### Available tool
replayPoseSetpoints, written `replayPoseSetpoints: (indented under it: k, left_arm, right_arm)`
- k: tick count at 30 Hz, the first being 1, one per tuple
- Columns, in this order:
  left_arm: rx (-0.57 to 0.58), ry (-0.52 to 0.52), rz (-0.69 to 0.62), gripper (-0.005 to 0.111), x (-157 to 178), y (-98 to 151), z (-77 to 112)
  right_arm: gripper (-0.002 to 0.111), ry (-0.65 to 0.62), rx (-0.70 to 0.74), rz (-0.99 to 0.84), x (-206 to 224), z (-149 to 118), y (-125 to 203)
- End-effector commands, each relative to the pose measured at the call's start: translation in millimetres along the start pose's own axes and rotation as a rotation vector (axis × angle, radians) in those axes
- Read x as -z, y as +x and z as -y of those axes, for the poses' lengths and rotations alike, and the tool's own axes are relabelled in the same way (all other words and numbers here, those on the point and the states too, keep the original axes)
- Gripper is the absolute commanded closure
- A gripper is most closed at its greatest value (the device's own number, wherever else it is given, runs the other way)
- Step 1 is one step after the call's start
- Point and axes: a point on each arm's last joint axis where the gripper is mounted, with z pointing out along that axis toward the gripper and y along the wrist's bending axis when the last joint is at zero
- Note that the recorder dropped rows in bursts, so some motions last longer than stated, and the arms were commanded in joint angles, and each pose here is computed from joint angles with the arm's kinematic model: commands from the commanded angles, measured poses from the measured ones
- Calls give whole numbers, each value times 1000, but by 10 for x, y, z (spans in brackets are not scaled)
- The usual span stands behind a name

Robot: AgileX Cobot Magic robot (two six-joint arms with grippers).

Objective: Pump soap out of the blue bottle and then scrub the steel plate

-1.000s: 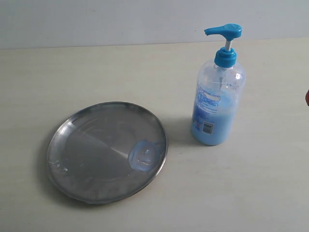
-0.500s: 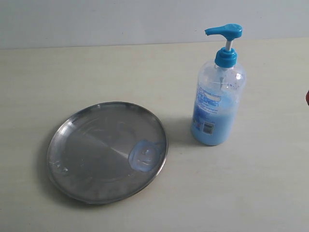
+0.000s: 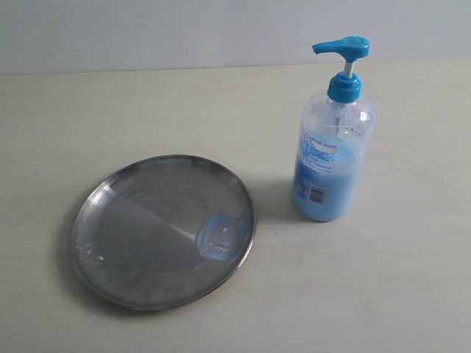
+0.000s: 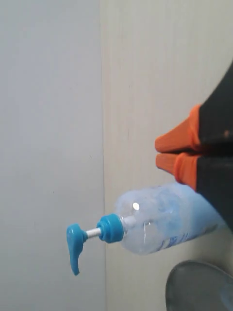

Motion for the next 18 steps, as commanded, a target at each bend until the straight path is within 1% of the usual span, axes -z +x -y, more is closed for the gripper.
replayPoseSetpoints:
  k: [1,4,9,18]
  left_arm:
    - [-4,-2,15,106,3,-8,-1]
    - [-4,-2,15,106,3,-8,-1]
    - [-4,-2,15,106,3,-8,-1]
    - [-4,-2,15,106,3,-8,-1]
  right_arm:
    - [108,53,-5,52,23,40,120]
    - [108,65,-7,67,18,55,235]
    - [108,83,-28,3,-84,91,492]
    - [108,97,8,-24,-152,121,683]
